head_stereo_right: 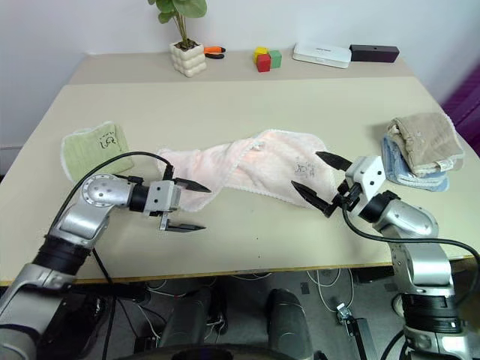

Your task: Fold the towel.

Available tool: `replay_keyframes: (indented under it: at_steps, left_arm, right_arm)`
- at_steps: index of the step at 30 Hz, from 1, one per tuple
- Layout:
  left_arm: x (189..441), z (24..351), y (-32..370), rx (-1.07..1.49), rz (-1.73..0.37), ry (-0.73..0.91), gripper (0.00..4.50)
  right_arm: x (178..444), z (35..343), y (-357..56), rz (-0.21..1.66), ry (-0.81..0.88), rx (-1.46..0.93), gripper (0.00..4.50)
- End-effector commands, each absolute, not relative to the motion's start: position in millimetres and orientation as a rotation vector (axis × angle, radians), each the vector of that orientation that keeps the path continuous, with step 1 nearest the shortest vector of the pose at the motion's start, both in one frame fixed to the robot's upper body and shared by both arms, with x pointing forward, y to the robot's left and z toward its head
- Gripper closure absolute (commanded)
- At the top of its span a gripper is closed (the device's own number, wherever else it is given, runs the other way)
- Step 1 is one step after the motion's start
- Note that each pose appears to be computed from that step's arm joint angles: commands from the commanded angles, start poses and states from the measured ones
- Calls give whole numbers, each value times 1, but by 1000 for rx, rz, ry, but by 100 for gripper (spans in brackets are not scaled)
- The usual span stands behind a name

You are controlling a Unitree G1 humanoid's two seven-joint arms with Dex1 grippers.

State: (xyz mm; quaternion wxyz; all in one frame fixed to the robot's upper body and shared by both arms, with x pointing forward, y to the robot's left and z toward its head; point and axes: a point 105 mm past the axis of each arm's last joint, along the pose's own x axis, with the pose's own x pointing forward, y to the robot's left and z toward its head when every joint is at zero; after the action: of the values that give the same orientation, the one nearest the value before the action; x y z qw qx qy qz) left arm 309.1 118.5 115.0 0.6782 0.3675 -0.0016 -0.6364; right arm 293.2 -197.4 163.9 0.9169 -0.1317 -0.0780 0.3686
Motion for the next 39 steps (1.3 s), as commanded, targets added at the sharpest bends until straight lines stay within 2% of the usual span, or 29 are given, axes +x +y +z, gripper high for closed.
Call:
replay_keyframes:
  at_steps: [1, 6, 13, 16, 20, 25, 29, 39]
  left_arm:
    - [315, 128, 124, 874, -1410, -61, 0]
    - [320, 141, 139, 832, -1395, -69, 0]
    - [308, 131, 152, 802, -1429, 2, 0]
    - [309, 174, 152, 570, -1362, -117, 0]
    - [302, 198, 175, 397, -1305, -139, 0]
    - [292, 183, 186, 474, -1268, -70, 0]
    - [290, 189, 178, 446, -1278, -98, 0]
    - [301, 133, 166, 817, -1349, -33, 0]
  right_arm:
    - [291, 180, -200, 730, -223, -314, 1]
    - [294, 182, -193, 718, -249, -303, 1]
    - [304, 184, -185, 722, -281, -305, 1]
    - [308, 190, -178, 777, -312, -244, 1]
    - [309, 191, -161, 840, -313, -227, 1]
    - [314, 196, -160, 876, -317, -256, 1]
    - [315, 198, -151, 896, -337, -254, 1]
    - [306, 199, -137, 887, -364, -222, 1]
